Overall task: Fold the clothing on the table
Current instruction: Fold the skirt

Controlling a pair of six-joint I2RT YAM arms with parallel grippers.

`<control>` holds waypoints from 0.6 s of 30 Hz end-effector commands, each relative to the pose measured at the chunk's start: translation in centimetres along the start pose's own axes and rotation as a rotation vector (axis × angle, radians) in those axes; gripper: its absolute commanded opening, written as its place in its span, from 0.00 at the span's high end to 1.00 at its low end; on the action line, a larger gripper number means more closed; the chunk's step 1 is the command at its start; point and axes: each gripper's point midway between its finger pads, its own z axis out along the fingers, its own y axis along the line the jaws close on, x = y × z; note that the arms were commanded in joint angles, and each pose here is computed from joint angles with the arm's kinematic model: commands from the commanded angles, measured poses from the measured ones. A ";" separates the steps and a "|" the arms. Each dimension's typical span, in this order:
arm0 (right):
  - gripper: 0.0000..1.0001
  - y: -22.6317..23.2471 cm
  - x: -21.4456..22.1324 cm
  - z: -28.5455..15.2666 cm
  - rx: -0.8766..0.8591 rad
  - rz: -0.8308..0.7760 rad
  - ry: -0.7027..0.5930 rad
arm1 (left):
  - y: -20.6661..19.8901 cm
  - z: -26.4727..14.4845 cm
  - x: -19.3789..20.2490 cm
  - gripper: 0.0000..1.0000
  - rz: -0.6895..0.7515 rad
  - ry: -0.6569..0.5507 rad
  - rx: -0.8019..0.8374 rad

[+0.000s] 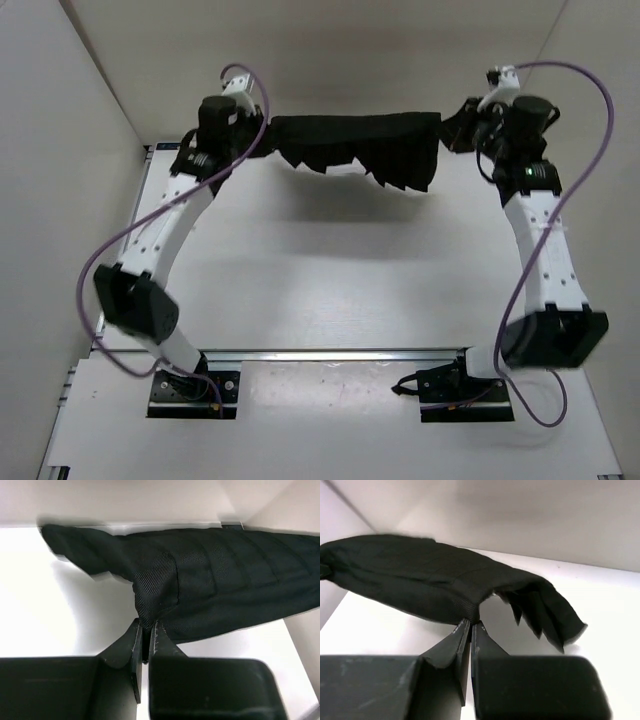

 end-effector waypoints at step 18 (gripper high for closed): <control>1.00 5.6 33.2 -12.7 -0.058 0.406 0.666 | 7.4 -17.8 28.4 1.00 -0.226 0.496 -0.205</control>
